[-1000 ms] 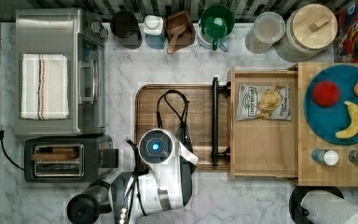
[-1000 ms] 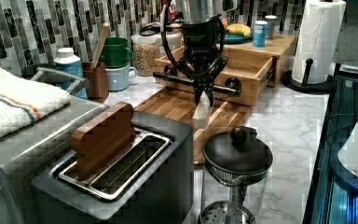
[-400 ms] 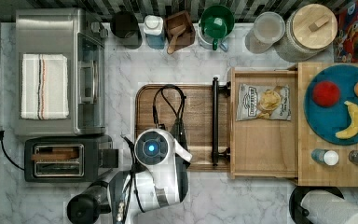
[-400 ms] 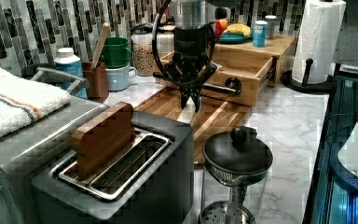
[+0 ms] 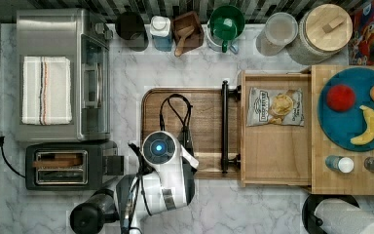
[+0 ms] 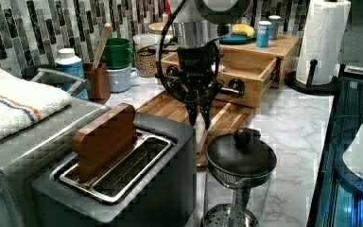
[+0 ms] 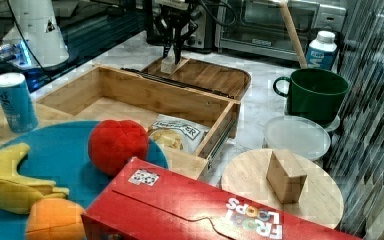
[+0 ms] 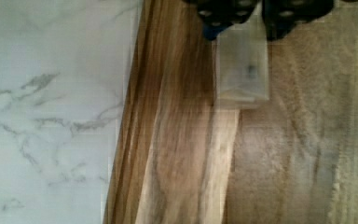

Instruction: Place the butter on the board.

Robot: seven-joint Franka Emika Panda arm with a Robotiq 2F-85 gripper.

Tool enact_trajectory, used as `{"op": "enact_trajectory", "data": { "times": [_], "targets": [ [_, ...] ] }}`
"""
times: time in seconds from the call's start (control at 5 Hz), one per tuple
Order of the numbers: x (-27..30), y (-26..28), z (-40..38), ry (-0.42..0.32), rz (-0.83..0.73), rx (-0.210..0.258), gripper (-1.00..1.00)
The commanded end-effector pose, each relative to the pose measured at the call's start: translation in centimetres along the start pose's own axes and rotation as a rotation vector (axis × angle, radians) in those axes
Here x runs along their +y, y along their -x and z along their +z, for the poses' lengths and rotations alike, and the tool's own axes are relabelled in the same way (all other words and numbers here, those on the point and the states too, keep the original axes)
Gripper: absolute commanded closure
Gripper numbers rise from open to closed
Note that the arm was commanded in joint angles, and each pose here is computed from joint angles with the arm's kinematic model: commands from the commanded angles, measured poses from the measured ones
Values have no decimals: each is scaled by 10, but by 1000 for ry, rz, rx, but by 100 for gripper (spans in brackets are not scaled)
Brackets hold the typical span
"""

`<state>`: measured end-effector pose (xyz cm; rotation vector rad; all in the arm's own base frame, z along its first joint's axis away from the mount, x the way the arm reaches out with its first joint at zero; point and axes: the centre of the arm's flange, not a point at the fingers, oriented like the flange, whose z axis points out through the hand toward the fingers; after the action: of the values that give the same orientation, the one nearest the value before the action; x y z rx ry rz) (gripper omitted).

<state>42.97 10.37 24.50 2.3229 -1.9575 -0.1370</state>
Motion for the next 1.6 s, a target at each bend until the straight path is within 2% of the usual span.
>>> {"op": "enact_trajectory", "data": {
  "times": [0.2,1.6],
  "targets": [
    [-24,37,-53,-171,-32,38,-100],
    [-24,37,-53,-171,-33,39,-100]
  ]
}}
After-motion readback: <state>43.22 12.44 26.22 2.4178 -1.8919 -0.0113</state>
